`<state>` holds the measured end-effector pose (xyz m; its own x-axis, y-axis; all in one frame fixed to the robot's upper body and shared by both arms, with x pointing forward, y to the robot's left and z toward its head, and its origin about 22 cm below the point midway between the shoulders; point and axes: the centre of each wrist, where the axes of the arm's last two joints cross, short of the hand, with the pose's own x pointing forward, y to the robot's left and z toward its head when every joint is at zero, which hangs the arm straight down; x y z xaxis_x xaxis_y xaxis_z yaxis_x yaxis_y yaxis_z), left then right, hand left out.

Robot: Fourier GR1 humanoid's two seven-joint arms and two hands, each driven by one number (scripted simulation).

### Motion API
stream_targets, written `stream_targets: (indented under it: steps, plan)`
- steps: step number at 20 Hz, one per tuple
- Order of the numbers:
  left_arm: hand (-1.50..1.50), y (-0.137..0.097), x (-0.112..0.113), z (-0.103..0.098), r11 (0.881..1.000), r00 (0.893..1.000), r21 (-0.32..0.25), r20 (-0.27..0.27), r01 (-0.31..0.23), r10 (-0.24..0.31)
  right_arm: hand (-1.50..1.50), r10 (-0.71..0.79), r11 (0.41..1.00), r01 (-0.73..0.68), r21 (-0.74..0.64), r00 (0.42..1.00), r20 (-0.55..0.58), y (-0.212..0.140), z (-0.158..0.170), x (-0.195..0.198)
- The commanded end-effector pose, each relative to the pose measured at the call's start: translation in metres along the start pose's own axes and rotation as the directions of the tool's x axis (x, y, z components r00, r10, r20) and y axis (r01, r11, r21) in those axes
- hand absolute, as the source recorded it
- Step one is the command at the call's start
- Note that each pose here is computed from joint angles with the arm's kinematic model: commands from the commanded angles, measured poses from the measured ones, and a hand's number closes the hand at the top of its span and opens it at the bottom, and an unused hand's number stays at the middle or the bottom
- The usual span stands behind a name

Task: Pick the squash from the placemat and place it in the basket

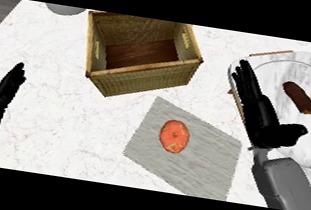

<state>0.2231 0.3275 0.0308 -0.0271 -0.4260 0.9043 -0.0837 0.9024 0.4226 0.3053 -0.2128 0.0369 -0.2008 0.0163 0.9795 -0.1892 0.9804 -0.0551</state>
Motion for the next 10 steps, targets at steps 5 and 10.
stream_targets:
  steps: [5,10]
  plan:
    - [0.00,-0.050,0.018,0.003,0.953,0.956,0.087,0.052,-0.291,0.287,1.50,0.071,0.979,-0.055,-0.195,0.995,0.075,0.031,0.034,0.030]
    - [0.00,-0.081,0.040,-0.009,0.916,0.916,0.033,0.050,-0.399,0.397,-1.50,0.269,0.960,-0.278,0.034,0.949,0.166,0.144,0.061,0.004]
